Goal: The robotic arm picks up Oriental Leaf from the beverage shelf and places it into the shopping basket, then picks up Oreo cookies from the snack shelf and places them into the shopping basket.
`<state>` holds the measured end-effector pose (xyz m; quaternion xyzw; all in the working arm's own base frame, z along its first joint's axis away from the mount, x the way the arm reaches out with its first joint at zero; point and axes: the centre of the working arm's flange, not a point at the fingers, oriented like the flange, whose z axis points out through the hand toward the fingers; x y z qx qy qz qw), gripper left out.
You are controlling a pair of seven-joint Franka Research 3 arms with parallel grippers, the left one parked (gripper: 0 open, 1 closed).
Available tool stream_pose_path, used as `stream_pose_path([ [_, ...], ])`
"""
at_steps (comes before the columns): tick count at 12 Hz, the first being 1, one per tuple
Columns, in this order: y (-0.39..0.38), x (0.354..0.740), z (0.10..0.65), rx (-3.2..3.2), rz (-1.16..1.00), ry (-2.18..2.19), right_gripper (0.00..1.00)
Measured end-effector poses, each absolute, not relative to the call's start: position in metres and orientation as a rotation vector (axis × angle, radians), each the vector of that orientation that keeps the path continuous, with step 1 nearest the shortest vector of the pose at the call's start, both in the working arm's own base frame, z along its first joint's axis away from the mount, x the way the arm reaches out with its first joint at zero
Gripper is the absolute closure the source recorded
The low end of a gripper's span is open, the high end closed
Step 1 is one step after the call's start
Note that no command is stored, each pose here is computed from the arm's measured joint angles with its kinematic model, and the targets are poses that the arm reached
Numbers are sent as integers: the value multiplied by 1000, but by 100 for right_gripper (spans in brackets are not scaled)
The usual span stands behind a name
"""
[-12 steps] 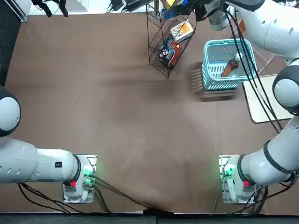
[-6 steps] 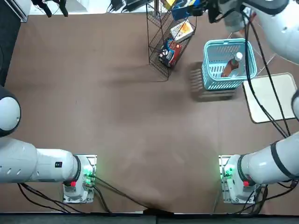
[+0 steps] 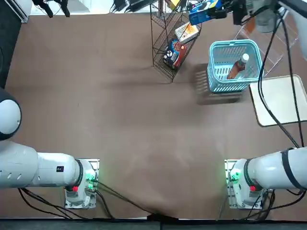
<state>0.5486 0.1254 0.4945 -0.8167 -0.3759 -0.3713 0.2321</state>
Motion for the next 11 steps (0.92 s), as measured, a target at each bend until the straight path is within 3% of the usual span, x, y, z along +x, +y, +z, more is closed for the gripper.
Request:
stream_pose_path([
  [6,44,535,518,-2371,-753,-1109,44],
  [11,30,529,582,-2628,-453,-927,44],
])
